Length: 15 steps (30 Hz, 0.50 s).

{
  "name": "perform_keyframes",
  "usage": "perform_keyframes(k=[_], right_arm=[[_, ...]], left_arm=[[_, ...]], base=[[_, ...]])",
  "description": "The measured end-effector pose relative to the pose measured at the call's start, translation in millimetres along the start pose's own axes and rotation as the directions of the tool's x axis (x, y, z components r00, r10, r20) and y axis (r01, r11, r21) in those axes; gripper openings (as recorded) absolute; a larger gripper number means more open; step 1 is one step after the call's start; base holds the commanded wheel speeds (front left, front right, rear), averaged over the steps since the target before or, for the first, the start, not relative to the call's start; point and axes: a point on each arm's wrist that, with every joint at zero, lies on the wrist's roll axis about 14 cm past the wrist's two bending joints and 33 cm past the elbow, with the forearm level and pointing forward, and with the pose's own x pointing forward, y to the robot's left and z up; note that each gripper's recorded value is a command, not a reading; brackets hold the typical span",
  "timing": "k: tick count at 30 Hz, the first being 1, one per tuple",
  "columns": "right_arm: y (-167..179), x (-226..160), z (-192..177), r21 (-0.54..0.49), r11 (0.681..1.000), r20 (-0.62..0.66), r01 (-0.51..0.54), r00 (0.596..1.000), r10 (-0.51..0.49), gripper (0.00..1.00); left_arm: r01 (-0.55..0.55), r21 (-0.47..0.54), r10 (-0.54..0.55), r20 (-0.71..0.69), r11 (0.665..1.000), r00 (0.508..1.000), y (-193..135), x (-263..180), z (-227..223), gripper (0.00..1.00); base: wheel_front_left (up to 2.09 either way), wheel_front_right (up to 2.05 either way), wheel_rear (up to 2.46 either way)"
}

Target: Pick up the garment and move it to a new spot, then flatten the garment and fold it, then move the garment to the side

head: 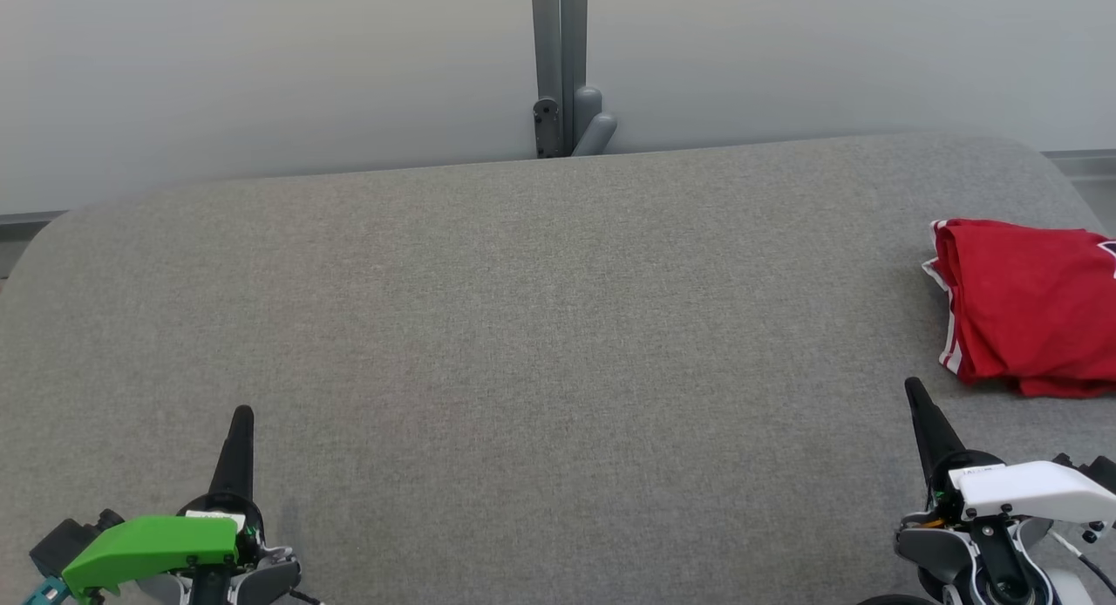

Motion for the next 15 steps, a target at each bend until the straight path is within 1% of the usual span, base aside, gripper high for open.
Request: perform_keyframes(k=[15], right_arm=[[6.8,4.6,0.0,0.118,0.993,-0.008,-0.024,1.0,0.025,0.0]], left_arm=[[0.03,-0.1,-0.031,-0.005,0.995,1.0,-8.5,5.4,1.0,0.0]], base=[[0.0,0.0,0.0]])
